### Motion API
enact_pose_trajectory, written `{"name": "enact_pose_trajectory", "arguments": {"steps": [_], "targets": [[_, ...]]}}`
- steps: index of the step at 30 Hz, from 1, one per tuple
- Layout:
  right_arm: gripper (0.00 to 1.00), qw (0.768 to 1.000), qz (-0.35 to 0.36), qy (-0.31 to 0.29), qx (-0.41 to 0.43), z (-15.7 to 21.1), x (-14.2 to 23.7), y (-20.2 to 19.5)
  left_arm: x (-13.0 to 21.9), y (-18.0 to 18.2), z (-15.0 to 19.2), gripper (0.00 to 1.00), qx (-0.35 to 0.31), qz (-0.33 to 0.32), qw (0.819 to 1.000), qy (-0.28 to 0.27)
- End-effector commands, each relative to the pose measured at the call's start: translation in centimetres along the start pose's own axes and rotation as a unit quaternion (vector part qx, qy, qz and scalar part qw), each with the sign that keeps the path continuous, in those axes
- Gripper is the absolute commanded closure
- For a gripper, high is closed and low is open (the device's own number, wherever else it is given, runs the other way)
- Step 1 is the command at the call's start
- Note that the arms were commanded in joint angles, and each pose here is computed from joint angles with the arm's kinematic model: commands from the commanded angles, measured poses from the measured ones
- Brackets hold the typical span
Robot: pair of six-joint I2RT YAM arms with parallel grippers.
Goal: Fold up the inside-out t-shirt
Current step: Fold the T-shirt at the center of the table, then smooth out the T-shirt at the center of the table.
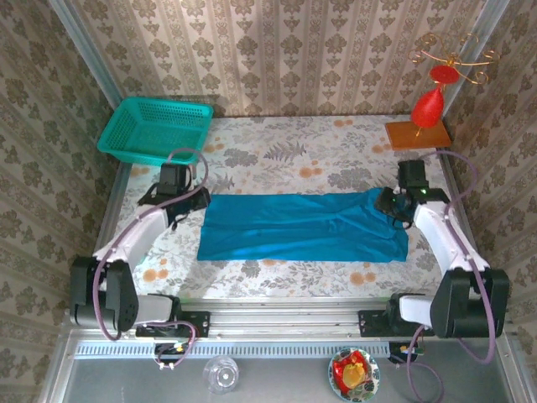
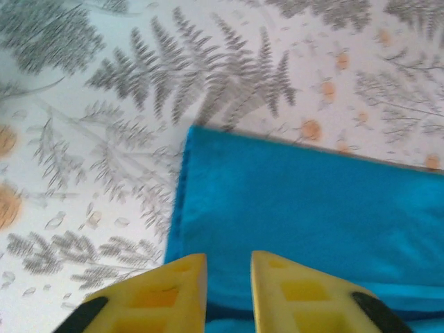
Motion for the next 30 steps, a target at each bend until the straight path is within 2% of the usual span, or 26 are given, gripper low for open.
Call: {"name": "enact_pose_trajectory", "arguments": {"steps": [1, 4, 9, 15, 22, 26, 28, 30], "targets": [[0.58, 0.996, -0.074, 0.028, 0.049, -0.3, -0.7, 4.9, -1.7, -2.5, 1.8, 0.82, -0.030, 0.038, 0.996, 0.074], [0.59, 0.991, -0.081, 0.063, 0.081, 0.2, -2.8, 7.3, -3.7, -3.2, 2.9, 0.84, -0.039, 0.037, 0.992, 0.112], [0.58, 0.985, -0.056, 0.114, 0.119, 0.5, -5.7, 8.8, -6.1, -1.3, 4.2, 0.84, -0.032, -0.015, 0.986, 0.160], [0.54, 0.979, 0.057, 0.139, 0.138, 0.0, -7.2, 5.8, -7.6, 0.8, 6.5, 0.84, -0.018, -0.041, 0.978, 0.204], [0.49, 0.967, 0.117, 0.162, 0.160, 0.5, -8.9, 3.8, -8.0, 1.8, 7.6, 0.84, -0.008, -0.047, 0.975, 0.218], [0.56, 0.963, 0.128, 0.172, 0.161, 0.9, -9.1, 3.3, -7.8, 1.8, 7.5, 0.84, -0.010, -0.047, 0.976, 0.214], [0.63, 0.965, 0.123, 0.172, 0.155, 1.1, -8.7, 3.4, -7.7, 1.8, 7.3, 0.84, -0.009, -0.048, 0.976, 0.210], [0.76, 0.967, 0.120, 0.168, 0.150, 1.2, -8.0, 3.5, -7.5, 1.7, 7.1, 0.84, -0.010, -0.048, 0.977, 0.207]]}}
Point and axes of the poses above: each hand's point on the last joint's axis, 136 mm out from that joint toward the fingers, its own x axis back along the fingers, its own y axis along the line the jaws close on, z = x × y, the point moved 1 cm from there along x, back along the fingers, and after that the axes turned 1 degree about x, right-handed, at the moved point
